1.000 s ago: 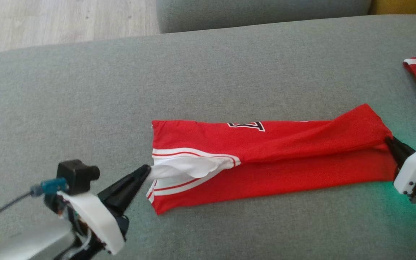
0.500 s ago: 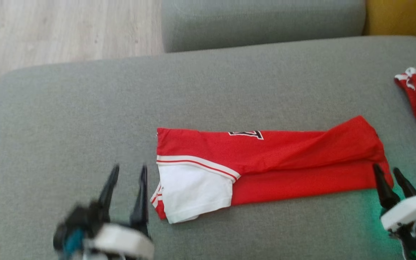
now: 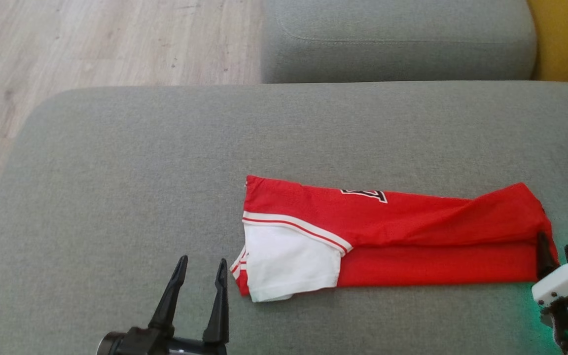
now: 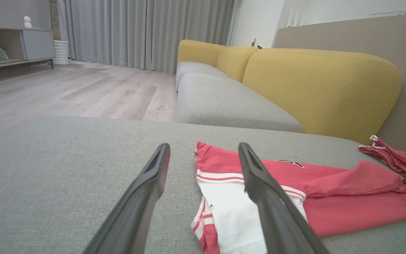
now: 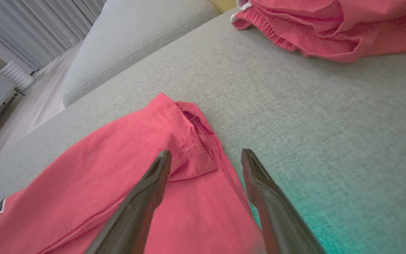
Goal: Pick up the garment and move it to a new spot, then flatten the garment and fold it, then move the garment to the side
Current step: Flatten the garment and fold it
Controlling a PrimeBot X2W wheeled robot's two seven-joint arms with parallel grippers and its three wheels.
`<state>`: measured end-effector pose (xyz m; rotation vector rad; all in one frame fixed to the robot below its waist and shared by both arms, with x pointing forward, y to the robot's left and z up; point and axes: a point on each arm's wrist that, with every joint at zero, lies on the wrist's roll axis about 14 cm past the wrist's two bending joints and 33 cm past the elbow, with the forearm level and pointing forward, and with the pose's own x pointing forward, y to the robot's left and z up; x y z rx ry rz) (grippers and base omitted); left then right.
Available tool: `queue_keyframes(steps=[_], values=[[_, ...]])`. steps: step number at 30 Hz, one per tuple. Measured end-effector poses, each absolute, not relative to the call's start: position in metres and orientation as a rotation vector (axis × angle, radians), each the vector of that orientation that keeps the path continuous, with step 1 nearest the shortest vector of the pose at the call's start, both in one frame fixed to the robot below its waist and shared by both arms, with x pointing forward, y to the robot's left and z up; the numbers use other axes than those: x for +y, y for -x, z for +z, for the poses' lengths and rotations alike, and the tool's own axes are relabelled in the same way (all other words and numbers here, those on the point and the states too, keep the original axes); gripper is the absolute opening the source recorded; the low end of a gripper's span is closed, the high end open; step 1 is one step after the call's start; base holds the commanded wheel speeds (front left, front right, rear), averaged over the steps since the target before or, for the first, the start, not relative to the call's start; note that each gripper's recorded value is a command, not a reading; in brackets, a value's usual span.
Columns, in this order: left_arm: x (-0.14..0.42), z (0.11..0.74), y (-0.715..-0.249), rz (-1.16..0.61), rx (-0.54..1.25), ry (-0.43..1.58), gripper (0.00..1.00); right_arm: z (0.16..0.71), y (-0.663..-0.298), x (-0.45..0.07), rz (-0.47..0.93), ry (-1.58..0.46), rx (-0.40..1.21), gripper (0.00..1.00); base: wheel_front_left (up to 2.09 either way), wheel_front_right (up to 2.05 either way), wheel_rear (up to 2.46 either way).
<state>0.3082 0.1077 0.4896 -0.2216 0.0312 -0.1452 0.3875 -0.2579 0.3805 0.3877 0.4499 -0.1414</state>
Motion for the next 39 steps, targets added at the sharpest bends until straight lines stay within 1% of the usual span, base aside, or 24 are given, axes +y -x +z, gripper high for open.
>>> queue_keyframes(steps=[4, 5, 6, 7, 8, 9, 11, 12, 20, 21, 22, 24, 27, 32, 35, 39], values=[[0.112, 0.489, -0.308, -0.142, 0.024, 0.21, 1.0, 0.371, -0.387, -0.263, -0.179, -0.385, 0.512, 1.0, 0.0, 0.0, 0.0], [0.113, 0.488, -0.308, -0.141, 0.023, 0.208, 1.0, 0.368, -0.384, -0.265, -0.187, -0.383, 0.531, 0.97, 0.0, 0.0, 0.0], [0.113, 0.488, -0.308, -0.142, 0.022, 0.208, 1.0, 0.364, -0.381, -0.265, -0.194, -0.384, 0.556, 0.91, 0.0, 0.0, 0.0], [0.114, 0.488, -0.308, -0.142, 0.02, 0.206, 1.0, 0.361, -0.379, -0.265, -0.197, -0.388, 0.576, 0.91, 0.0, 0.0, 0.0], [0.115, 0.489, -0.309, -0.141, 0.018, 0.205, 1.0, 0.359, -0.378, -0.264, -0.197, -0.39, 0.585, 0.79, 0.0, 0.0, 0.0], [0.115, 0.488, -0.309, -0.139, 0.018, 0.204, 1.0, 0.358, -0.377, -0.262, -0.194, -0.396, 0.593, 0.47, 0.0, 0.0, 0.0], [0.113, 0.487, -0.308, -0.148, 0.021, 0.209, 1.0, 0.358, -0.377, -0.257, -0.189, -0.423, 0.605, 0.18, 0.0, 0.0, 0.0], [0.112, 0.487, -0.308, -0.152, 0.022, 0.212, 1.0, 0.358, -0.377, -0.256, -0.186, -0.43, 0.609, 0.0, 0.0, 0.0, 0.0], [0.105, 0.488, -0.31, -0.178, 0.013, 0.217, 1.0, 0.36, -0.375, -0.259, -0.178, -0.421, 0.612, 0.0, 0.0, 0.0, 0.0], [0.105, 0.488, -0.311, -0.178, 0.012, 0.221, 1.0, 0.361, -0.375, -0.261, -0.182, -0.417, 0.611, 0.17, 0.0, 0.0, 0.0], [0.106, 0.488, -0.311, -0.176, 0.011, 0.219, 1.0, 0.361, -0.375, -0.265, -0.19, -0.411, 0.604, 1.0, 0.0, 0.0, 0.0], [0.107, 0.488, -0.312, -0.177, 0.011, 0.211, 1.0, 0.364, -0.375, -0.273, -0.209, -0.399, 0.577, 1.0, 0.0, 0.0, 0.0], [0.105, 0.486, -0.313, -0.183, 0.017, 0.217, 1.0, 0.377, -0.386, -0.286, -0.238, -0.398, 0.481, 1.0, 0.0, 0.0, 0.0], [0.102, 0.483, -0.315, -0.19, 0.028, 0.228, 1.0, 0.389, -0.405, -0.283, -0.216, -0.391, 0.435, 1.0, 0.0, 0.0, 0.0], [0.102, 0.48, -0.316, -0.191, 0.037, 0.226, 1.0, 0.38, -0.406, -0.275, -0.196, -0.385, 0.484, 1.0, 0.0, 0.0, 0.0], [0.104, 0.478, -0.317, -0.185, 0.044, 0.234, 1.0, 0.357, -0.395, -0.268, -0.184, -0.368, 0.607, 1.0, 0.0, 0.0, 0.0]])
